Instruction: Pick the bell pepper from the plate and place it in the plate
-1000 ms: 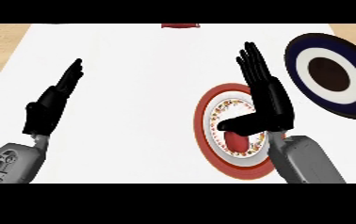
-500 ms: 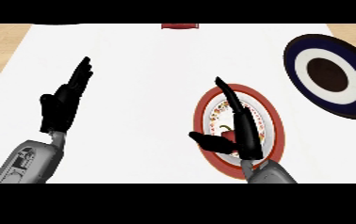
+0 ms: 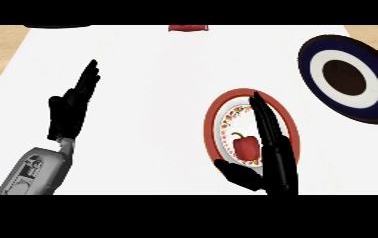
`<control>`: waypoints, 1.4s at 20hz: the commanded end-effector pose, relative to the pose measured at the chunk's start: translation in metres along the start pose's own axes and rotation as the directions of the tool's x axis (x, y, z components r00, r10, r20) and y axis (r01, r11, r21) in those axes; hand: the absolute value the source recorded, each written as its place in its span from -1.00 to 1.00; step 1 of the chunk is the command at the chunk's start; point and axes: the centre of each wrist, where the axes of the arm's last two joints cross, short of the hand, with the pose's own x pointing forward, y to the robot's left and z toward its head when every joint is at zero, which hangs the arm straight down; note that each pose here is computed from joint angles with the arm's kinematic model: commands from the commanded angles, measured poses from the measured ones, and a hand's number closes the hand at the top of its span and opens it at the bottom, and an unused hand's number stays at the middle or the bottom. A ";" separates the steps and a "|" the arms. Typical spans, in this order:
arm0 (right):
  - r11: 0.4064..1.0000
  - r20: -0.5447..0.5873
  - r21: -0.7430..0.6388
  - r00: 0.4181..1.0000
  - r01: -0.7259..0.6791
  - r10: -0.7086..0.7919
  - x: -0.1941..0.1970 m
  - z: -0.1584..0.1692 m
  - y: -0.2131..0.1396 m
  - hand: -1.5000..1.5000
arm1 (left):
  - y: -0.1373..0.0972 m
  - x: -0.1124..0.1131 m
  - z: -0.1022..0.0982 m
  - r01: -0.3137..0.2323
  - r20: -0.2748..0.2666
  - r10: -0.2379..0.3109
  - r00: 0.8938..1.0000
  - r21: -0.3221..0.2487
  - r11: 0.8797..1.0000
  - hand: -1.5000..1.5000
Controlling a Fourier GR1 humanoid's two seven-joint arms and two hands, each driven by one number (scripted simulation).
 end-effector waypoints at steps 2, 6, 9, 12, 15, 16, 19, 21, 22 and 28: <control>0.974 -0.099 0.108 0.972 -0.201 0.212 0.012 0.003 -0.043 -1.00 | 0.002 -0.005 0.011 -0.004 -0.008 0.004 1.000 -0.014 1.000 0.00; 0.914 -0.209 0.269 0.908 -0.304 0.364 0.024 0.002 -0.065 -1.00 | -0.004 0.000 0.006 -0.007 0.002 0.007 1.000 -0.004 1.000 0.00; 0.897 -0.245 0.324 0.890 -0.299 0.385 0.054 0.004 -0.076 -1.00 | 0.000 0.006 0.005 -0.016 0.013 0.016 1.000 0.002 1.000 0.00; 0.853 -0.278 0.404 0.843 -0.332 0.460 0.060 0.002 -0.076 -1.00 | -0.007 0.011 -0.003 0.014 0.003 -0.014 1.000 -0.019 1.000 0.00; 0.862 -0.314 0.408 0.840 -0.302 0.443 0.073 -0.020 -0.081 -1.00 | -0.012 0.010 -0.013 0.018 0.012 -0.018 1.000 -0.029 0.999 0.00; 0.861 -0.322 0.408 0.834 -0.304 0.448 0.086 -0.021 -0.078 -1.00 | -0.002 0.025 -0.003 -0.001 0.032 0.002 0.999 -0.023 1.000 0.00; 0.852 -0.331 0.439 0.830 -0.285 0.448 0.060 -0.025 -0.076 -1.00 | -0.009 0.006 -0.012 -0.005 0.006 0.005 1.000 -0.023 1.000 0.00; 0.843 -0.332 0.462 0.828 -0.275 0.452 0.055 -0.019 -0.065 -1.00 | -0.004 0.012 -0.004 -0.013 0.017 0.014 1.000 -0.023 1.000 0.00; 0.847 -0.331 0.459 0.832 -0.269 0.444 0.066 -0.043 -0.067 -1.00 | 0.007 -0.007 -0.009 -0.017 0.022 0.018 1.000 -0.019 1.000 0.00; 0.781 -0.352 0.552 0.767 -0.293 0.537 0.040 -0.035 -0.047 -1.00 | -0.008 0.004 0.004 -0.016 0.009 0.017 1.000 -0.044 0.999 0.00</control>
